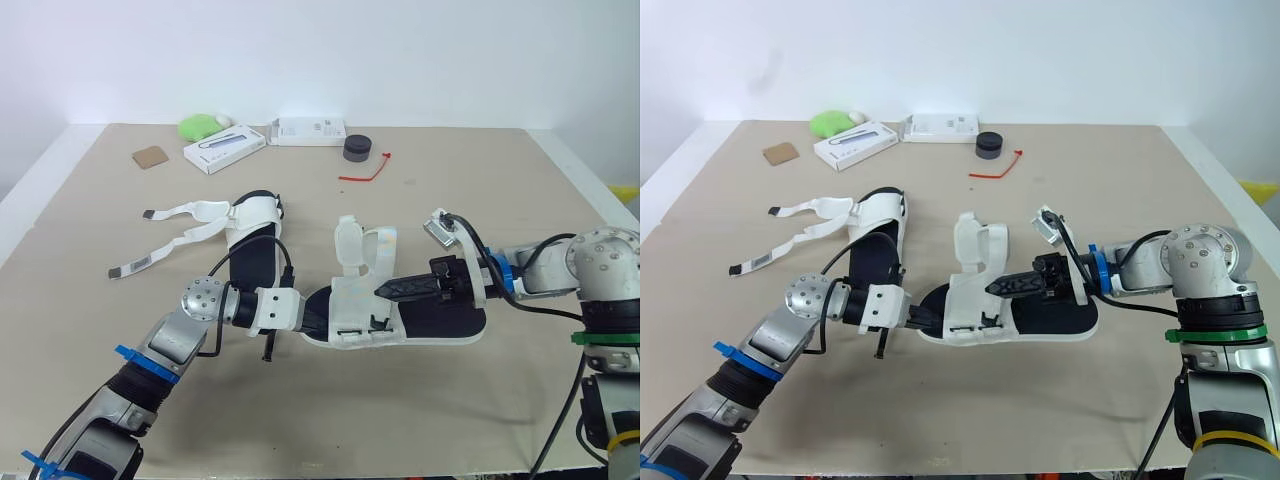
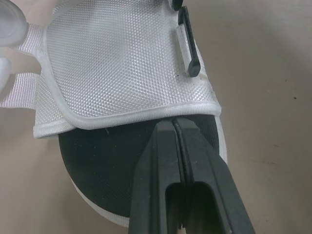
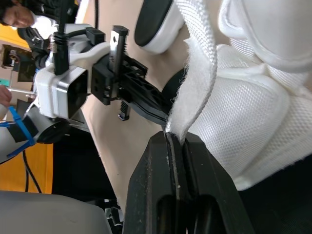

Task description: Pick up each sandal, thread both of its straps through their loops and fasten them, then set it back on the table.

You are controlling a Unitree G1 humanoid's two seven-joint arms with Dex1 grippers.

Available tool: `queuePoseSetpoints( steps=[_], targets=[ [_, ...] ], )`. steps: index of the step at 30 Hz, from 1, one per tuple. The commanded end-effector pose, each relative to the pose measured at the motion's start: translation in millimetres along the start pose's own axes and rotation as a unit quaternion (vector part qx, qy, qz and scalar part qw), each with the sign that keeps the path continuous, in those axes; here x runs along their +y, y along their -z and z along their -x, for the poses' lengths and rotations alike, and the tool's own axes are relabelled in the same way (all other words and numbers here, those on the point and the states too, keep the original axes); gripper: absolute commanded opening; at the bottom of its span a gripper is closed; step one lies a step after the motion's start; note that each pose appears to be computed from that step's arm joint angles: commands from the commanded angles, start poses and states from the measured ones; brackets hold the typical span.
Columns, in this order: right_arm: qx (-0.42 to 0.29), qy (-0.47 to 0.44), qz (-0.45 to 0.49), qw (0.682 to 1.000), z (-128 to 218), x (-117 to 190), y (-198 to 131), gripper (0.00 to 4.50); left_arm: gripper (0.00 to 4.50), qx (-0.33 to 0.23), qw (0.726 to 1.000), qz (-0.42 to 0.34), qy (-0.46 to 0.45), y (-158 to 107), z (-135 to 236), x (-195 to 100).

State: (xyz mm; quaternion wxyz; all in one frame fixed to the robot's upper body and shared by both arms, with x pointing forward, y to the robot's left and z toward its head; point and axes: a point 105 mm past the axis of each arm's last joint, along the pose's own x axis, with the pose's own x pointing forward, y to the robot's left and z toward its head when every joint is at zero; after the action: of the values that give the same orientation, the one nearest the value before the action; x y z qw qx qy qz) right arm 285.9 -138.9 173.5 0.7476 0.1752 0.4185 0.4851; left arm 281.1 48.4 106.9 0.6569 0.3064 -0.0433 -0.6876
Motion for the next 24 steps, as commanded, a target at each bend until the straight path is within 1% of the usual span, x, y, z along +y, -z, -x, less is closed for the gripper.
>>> queuePoseSetpoints(
  steps=[1, 6, 12, 24],
  targets=[
    [-0.007, -0.01, 0.015, 1.0, 3, 6, -5, 0.04, 0.0, 0.024, 0.999, 0.02, 0.016, 13, 1, -10],
    [0.011, -0.03, 0.032, 0.999, 2, 16, -1, 0.04, 0.0, 0.026, 0.999, 0.02, 0.015, 14, 2, -9],
    [0.036, -0.033, 0.057, 0.997, -4, 21, 10, 0.04, 0.0, 0.026, 0.999, 0.02, 0.015, 14, 2, -9],
    [0.044, 0.01, 0.078, 0.996, -9, 9, 19, 0.04, 0.0, 0.026, 0.999, 0.019, 0.014, 14, 2, -9]
  ],
)
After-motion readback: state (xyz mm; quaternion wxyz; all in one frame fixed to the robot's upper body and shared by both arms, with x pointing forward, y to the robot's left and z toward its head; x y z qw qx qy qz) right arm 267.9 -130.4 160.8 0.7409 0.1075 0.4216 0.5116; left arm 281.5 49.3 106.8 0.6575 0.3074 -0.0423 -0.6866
